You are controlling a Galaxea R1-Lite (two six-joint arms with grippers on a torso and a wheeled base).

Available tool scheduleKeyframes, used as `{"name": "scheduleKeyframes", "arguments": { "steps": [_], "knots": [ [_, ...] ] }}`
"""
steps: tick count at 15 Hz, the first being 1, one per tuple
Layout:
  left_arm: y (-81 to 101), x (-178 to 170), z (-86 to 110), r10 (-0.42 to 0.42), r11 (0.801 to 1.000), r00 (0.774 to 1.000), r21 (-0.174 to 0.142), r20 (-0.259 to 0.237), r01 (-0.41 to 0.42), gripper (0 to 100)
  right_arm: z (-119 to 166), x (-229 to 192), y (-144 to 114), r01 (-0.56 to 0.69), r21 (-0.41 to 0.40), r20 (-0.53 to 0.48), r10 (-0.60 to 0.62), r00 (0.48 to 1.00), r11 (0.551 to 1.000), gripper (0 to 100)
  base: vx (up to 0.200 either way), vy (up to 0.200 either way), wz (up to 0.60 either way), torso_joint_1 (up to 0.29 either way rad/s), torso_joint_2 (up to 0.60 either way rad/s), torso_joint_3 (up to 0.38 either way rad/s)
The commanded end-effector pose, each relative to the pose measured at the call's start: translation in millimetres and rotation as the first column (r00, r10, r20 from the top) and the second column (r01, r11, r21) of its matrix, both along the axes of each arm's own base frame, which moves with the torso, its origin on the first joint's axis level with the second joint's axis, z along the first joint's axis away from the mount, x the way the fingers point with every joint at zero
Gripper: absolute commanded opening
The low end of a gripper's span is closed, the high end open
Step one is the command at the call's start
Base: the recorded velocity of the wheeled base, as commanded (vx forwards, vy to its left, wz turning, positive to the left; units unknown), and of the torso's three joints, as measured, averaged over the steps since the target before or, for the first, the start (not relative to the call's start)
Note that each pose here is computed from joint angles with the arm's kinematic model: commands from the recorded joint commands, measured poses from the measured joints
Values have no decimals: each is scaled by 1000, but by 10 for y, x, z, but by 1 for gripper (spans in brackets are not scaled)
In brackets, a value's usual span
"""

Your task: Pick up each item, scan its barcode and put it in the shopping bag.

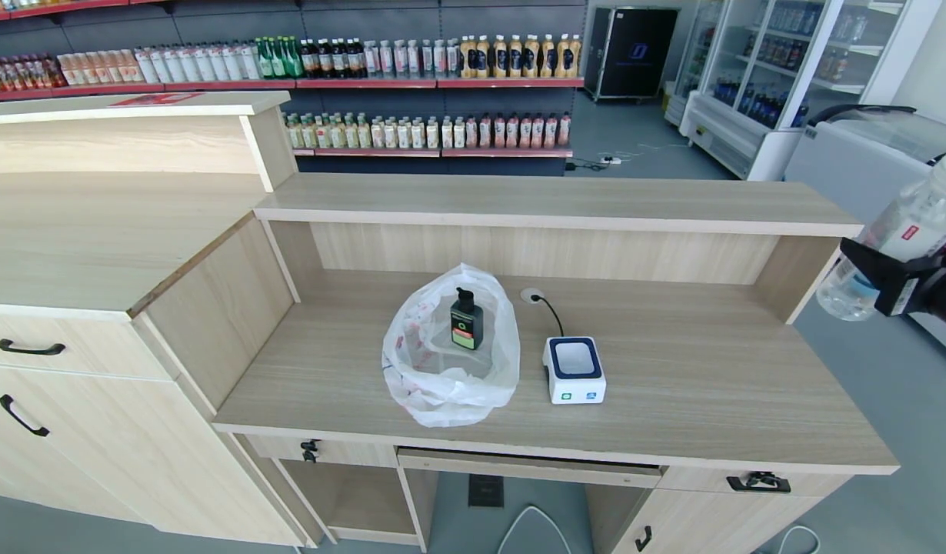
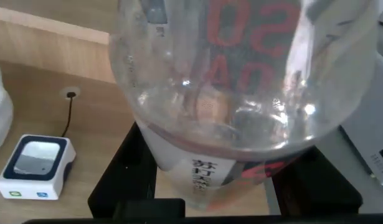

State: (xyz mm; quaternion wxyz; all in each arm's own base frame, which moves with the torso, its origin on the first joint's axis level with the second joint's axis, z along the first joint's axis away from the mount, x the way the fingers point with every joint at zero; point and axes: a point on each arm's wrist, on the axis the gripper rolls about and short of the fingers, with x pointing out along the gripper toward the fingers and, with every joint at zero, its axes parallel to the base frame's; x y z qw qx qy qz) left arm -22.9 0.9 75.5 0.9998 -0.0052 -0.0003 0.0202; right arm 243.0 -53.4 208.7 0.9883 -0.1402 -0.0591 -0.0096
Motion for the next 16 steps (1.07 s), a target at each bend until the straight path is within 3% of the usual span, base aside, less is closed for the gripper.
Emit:
{"name": "scheduleKeyframes", "arguments": {
  "steps": [1,3,6,10,12,13,16],
  "knots": [
    [0,0,0,1,1000,1000,0,0,-1,100,-77,-30,-14,74,-53,-26,-75,997,996,0,0,0,0,0,0,0],
    [0,0,0,1,1000,1000,0,0,-1,100,-98,-14,-15,145,-137,-32,-151,988,980,0,0,0,0,0,0,0],
    [0,0,0,1,1000,1000,0,0,-1,100,-118,0,14,132,-164,-42,-141,989,977,0,0,0,0,0,0,0],
    [0,0,0,1,1000,1000,0,0,-1,100,-162,64,117,123,-194,-60,-137,989,973,0,0,0,600,2,5,5],
    [0,0,0,-1,1000,1000,0,0,1,100,-239,127,115,113,-227,-83,-135,987,967,0,0,0,600,12,3,2],
    [0,0,0,1,1000,1000,0,0,-1,100,-344,203,102,101,-300,-121,-143,982,948,0,0,0,0,0,0,0],
    [0,0,0,1,1000,1000,0,0,-1,100,-610,472,91,7,-349,-171,-71,983,937,0,0,0,0,0,0,0]
  ]
}}
